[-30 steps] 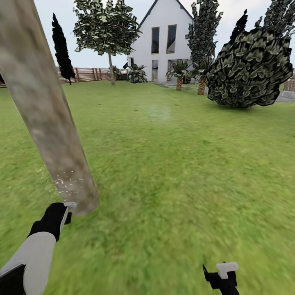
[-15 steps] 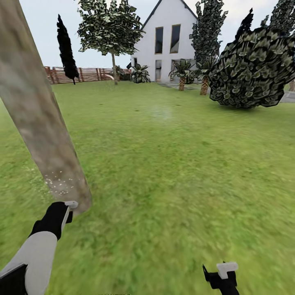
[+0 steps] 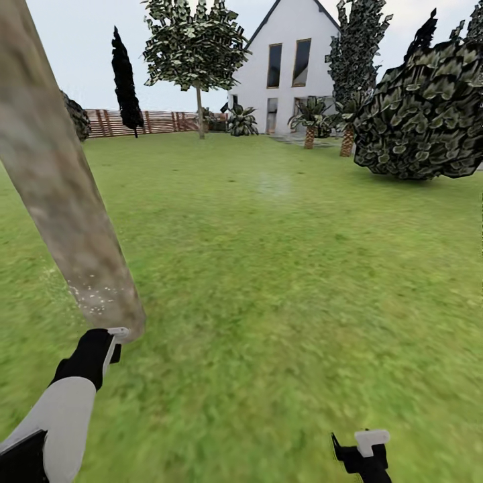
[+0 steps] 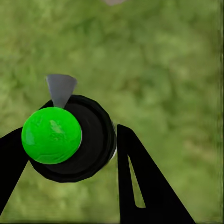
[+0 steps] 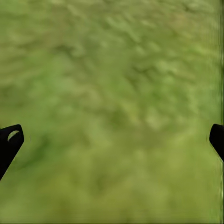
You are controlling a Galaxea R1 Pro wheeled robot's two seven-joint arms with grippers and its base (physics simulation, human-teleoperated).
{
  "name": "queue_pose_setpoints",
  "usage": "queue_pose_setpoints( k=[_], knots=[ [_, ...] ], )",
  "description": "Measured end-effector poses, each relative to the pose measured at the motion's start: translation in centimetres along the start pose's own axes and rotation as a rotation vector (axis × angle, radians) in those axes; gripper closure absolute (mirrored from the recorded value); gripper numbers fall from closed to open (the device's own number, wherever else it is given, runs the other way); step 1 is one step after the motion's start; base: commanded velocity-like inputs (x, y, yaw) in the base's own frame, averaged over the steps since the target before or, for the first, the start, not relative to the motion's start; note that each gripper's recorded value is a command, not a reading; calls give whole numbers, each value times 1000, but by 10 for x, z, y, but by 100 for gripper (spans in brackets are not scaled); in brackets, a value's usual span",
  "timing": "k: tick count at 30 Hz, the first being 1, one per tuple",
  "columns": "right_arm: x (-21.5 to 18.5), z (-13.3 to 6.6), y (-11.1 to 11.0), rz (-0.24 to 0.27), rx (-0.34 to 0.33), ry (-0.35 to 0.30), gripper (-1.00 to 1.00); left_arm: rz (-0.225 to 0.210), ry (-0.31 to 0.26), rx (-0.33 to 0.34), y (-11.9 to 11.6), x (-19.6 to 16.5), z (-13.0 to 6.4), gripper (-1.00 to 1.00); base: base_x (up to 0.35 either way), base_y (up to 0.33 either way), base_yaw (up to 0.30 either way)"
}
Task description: In the garden, pick up the pesticide atomizer on the floor and spray pesticide onto both trees until each tree trunk is fully covered.
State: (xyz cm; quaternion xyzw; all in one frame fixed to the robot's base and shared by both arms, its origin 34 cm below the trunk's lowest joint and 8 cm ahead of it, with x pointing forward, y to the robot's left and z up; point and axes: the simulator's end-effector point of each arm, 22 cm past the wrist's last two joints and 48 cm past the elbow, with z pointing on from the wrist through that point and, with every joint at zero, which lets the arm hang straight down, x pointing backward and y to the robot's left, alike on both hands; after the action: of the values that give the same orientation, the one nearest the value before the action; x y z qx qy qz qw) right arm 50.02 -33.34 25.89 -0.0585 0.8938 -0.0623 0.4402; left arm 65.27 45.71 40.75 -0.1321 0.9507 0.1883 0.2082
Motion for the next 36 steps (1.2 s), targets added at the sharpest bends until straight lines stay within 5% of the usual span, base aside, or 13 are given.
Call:
queue_pose_setpoints(
  k=[8, 36],
  knots=[
    [0, 0, 0, 0, 0, 0, -100, -2, -1, 1, 0, 0, 0, 100, 210, -192, 31],
    [0, 0, 0, 0, 0, 0, -100, 7, 6, -12, 5, 6, 3, 100, 190, -123, 246]
  ],
)
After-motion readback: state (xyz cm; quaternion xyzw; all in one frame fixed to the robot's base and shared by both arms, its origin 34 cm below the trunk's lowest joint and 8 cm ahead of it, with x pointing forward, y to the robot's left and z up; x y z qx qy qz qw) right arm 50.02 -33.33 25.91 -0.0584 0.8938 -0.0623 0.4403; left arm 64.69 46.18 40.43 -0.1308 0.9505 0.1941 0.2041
